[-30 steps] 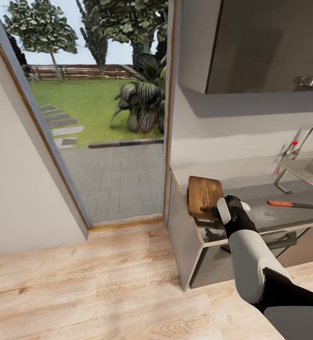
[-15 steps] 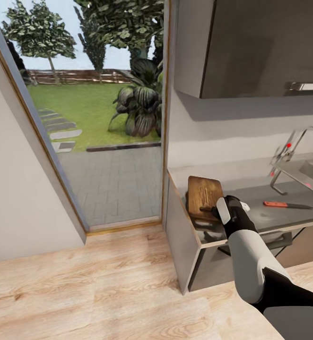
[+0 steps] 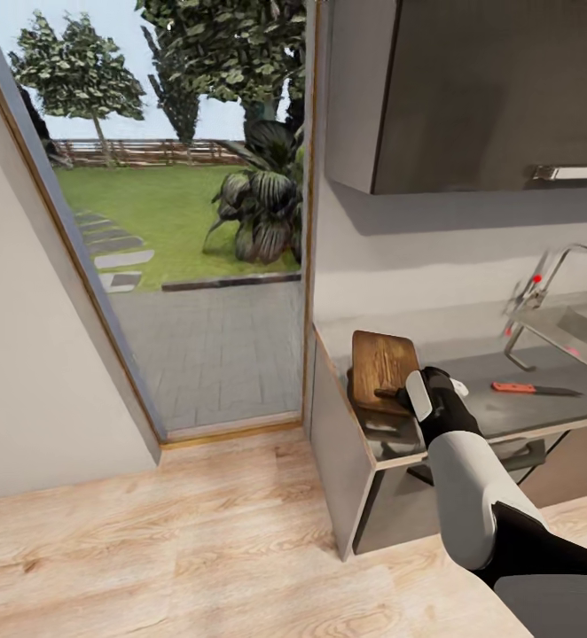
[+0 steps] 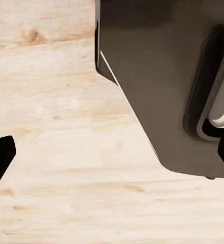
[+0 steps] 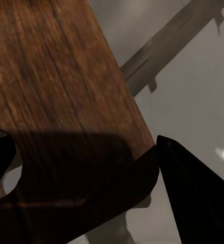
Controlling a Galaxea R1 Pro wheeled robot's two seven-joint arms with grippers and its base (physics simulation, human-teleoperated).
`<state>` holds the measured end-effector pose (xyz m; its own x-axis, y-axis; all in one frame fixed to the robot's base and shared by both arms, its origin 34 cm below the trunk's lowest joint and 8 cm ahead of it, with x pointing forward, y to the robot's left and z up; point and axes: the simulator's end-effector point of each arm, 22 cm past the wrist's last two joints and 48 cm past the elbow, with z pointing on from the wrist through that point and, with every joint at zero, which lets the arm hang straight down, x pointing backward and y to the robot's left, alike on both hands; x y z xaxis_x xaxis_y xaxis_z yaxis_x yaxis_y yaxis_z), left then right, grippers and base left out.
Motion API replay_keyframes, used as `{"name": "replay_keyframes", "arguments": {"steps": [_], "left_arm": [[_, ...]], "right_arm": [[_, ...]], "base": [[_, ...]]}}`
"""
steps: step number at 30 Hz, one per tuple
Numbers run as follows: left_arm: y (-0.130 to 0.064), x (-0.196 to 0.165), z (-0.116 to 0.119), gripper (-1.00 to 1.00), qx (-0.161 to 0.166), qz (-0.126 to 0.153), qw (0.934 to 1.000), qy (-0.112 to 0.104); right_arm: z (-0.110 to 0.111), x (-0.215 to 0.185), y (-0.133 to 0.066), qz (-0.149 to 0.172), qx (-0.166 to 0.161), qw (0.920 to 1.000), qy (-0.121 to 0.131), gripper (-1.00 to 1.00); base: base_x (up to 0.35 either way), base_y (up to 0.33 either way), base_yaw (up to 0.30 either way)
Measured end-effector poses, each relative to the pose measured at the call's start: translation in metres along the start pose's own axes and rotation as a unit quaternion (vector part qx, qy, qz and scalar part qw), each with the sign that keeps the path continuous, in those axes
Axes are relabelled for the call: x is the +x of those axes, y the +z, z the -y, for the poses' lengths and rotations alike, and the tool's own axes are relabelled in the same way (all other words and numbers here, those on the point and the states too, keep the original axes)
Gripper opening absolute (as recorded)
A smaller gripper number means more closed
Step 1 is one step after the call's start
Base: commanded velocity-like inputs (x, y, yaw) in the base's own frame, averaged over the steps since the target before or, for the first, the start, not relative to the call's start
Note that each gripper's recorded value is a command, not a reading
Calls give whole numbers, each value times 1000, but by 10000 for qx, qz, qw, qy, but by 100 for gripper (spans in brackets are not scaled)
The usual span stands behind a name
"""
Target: In the kitchen, take the Vidalia onion out of the sink, dice it on the chopping board with the paring knife, put the diced onion into the bowl on the countertop, then place both the paring knife and the chopping board into the sink.
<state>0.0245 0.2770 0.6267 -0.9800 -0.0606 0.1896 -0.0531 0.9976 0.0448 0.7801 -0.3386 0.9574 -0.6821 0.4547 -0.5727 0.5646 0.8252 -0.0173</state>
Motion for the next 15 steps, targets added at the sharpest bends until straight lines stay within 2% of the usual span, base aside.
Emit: {"name": "replay_keyframes", "arguments": {"steps": [7,15], "left_arm": [[0,-4,19,100,130,54,9999,-24],[0,-7,19,100,140,89,9999,-22]], "right_arm": [[0,-4,-5,43,-23,10000,17,-100],[0,-9,-11,84,-45,9999,39,-100]], "base": [[0,0,0],[0,0,0]]}}
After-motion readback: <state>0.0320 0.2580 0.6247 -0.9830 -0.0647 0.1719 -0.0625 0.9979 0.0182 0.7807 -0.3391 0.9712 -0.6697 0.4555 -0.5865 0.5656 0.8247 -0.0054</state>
